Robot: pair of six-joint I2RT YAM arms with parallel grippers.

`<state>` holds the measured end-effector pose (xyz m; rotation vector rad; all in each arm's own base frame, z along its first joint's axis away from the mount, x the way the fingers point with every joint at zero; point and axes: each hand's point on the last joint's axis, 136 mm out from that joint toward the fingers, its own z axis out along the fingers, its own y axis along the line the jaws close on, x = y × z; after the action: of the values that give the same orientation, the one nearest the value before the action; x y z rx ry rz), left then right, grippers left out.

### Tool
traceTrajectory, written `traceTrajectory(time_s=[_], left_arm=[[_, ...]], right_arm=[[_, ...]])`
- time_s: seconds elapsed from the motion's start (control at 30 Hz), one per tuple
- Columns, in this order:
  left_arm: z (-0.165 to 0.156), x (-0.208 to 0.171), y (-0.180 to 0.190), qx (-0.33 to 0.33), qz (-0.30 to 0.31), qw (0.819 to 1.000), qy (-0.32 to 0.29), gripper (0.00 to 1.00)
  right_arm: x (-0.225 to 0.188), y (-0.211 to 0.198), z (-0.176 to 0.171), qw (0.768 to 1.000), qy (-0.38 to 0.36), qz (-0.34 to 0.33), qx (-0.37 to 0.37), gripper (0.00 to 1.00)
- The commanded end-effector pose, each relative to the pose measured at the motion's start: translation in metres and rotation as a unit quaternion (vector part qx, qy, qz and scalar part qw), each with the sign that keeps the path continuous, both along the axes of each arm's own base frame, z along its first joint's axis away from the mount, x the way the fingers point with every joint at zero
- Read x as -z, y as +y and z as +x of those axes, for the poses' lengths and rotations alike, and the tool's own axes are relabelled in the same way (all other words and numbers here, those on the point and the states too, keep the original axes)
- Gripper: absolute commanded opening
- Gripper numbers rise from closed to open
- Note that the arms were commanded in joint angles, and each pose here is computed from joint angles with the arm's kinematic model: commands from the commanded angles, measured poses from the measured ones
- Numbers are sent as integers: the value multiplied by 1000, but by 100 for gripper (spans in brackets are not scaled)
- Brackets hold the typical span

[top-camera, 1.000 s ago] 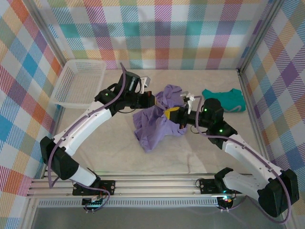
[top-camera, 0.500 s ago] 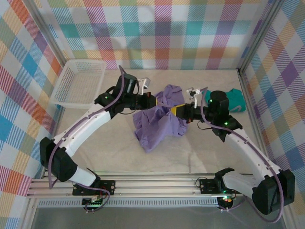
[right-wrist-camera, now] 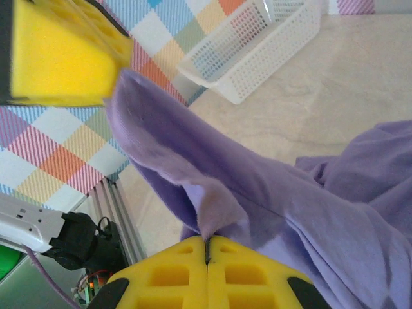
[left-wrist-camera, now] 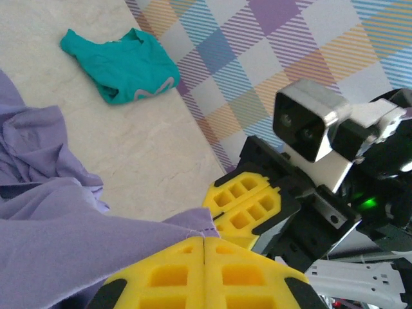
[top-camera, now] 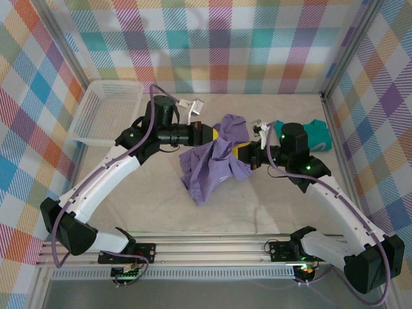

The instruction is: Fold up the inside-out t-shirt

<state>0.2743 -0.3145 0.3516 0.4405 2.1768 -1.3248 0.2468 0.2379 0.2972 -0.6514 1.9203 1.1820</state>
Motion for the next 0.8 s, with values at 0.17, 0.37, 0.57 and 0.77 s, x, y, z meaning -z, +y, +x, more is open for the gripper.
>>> traceTrajectory(time_s=[0.17, 0.37, 0.57, 0.77], left_arm=[[24, 21, 11, -72, 82, 994, -26, 0], [30, 35, 16, -88, 112, 989, -31, 0], [29, 36, 15, -82, 109, 990, -34, 0], [13, 7, 5, -42, 51, 997, -49, 0]], right_arm=[[-63, 10, -20, 991, -38, 101, -85, 0], [-77, 6, -18, 982, -5, 157, -104, 0], [-65, 0, -7, 988, 16, 139, -72, 0], [5, -30, 18, 997, 20, -22, 69, 0]])
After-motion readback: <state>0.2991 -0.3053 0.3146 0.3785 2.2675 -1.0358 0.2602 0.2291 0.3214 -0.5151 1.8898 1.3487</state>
